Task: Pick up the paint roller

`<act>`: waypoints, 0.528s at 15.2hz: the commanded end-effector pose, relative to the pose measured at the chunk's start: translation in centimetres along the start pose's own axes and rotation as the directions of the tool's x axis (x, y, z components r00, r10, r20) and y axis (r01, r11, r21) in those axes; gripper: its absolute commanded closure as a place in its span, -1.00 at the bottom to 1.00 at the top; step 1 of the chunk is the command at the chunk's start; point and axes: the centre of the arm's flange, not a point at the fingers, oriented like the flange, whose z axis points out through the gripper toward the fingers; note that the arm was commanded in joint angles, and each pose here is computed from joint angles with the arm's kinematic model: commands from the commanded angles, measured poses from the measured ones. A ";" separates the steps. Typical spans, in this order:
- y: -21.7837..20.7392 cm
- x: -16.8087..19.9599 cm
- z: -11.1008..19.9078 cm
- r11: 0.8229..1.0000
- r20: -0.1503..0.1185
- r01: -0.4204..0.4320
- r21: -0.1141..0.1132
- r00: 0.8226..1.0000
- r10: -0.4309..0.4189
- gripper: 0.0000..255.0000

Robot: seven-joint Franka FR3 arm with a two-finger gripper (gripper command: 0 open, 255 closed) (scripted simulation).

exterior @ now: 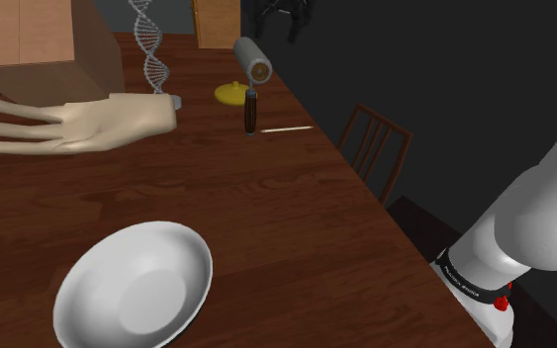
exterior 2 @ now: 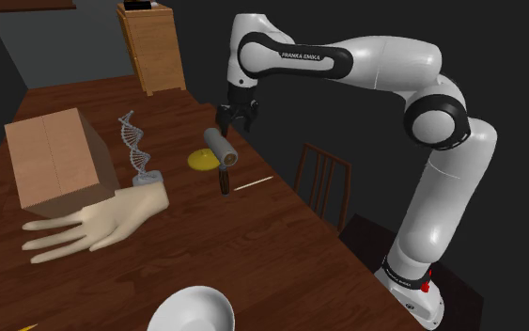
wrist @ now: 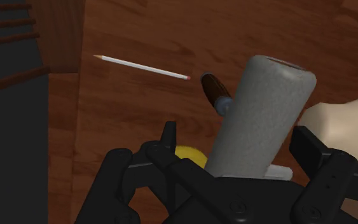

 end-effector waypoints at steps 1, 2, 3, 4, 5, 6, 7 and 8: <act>-1.2 2.6 1.0 1.000 0.012 -0.021 0.006 1.000 0.020 -1.00; -1.7 3.9 1.3 1.000 0.018 -0.030 0.008 0.999 0.030 -1.00; -2.2 5.1 1.7 0.999 0.024 -0.040 0.011 0.999 0.040 -1.00; -2.7 6.3 2.1 0.999 0.030 -0.050 0.013 0.998 0.049 -1.00; -2.6 6.3 2.6 0.999 0.030 -0.050 0.013 0.998 0.049 -1.00; -2.6 6.2 3.1 0.999 0.030 -0.050 0.013 0.998 0.049 -1.00; -2.5 6.2 3.6 0.999 0.030 -0.050 0.013 0.998 0.049 -1.00; -2.4 6.2 4.2 0.999 0.030 -0.050 0.013 0.998 0.049 -1.00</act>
